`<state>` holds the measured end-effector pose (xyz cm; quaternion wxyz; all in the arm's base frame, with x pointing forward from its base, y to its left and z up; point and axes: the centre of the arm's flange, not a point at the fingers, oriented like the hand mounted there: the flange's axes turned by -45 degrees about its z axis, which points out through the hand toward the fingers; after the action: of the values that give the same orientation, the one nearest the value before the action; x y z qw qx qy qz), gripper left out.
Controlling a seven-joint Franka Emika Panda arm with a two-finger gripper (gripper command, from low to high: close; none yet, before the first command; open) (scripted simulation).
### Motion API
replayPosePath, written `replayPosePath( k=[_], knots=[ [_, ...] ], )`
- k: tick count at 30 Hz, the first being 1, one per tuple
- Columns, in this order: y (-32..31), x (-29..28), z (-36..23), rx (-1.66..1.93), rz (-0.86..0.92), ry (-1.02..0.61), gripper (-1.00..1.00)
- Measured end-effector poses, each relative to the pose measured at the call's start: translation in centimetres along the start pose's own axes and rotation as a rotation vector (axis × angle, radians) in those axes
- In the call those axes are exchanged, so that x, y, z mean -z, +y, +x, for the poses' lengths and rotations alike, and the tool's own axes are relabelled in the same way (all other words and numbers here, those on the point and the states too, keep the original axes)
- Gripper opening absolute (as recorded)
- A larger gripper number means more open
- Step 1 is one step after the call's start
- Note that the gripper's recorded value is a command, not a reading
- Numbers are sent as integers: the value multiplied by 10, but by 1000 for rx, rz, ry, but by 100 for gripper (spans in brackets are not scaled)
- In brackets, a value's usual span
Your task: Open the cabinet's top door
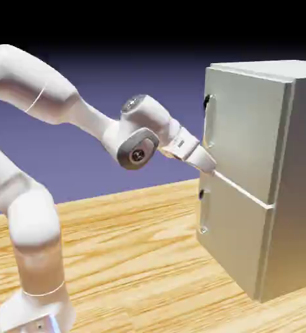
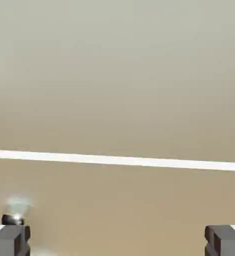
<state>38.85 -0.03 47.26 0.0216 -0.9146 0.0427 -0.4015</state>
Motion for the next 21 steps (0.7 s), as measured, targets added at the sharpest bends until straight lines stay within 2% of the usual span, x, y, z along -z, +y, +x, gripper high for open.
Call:
replayPosePath(
  k=[10, 21],
  knots=[
    [8, 38, 28, -535, 35, 114, 0],
    [3, 72, 40, -1091, 151, 221, 0]
  ],
)
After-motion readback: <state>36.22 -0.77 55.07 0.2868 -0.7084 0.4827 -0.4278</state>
